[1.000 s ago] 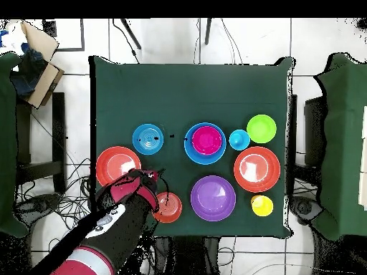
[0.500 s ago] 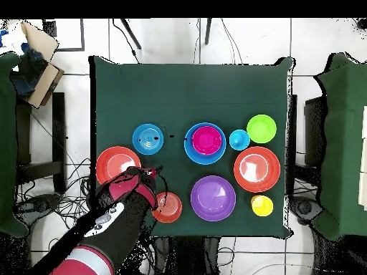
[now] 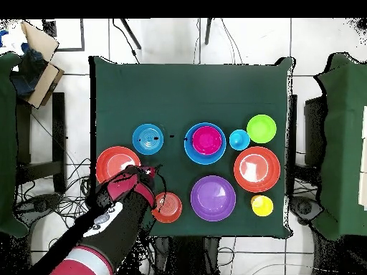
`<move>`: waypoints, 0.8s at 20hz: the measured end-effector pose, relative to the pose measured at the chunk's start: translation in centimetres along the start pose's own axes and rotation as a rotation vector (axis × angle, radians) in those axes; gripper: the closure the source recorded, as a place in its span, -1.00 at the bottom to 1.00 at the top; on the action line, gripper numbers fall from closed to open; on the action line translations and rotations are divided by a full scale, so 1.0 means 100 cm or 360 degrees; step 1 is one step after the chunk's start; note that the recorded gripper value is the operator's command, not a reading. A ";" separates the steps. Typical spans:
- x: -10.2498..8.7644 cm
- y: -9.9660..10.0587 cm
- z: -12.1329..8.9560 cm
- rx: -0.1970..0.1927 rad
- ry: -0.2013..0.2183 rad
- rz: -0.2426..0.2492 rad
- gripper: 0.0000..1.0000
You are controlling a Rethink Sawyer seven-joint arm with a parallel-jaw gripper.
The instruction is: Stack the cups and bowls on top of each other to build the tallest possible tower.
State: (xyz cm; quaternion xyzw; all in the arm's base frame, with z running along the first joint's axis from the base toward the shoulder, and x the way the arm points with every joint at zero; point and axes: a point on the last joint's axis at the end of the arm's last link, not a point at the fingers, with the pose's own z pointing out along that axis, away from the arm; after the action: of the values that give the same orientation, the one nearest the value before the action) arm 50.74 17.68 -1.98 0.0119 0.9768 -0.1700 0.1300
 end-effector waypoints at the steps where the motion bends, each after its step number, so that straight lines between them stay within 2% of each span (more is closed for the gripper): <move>1: -0.001 0.002 -0.001 -0.0003 -0.0005 0.0000 -1.00; 9: -0.004 0.015 -0.007 -0.0020 -0.0031 -0.0012 -1.00; 16: -0.010 0.017 -0.014 -0.0032 -0.0053 -0.0005 -1.00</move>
State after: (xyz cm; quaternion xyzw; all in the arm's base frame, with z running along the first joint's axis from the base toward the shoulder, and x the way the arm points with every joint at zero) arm 51.44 19.72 -1.03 0.0063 0.9761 -0.1607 0.1460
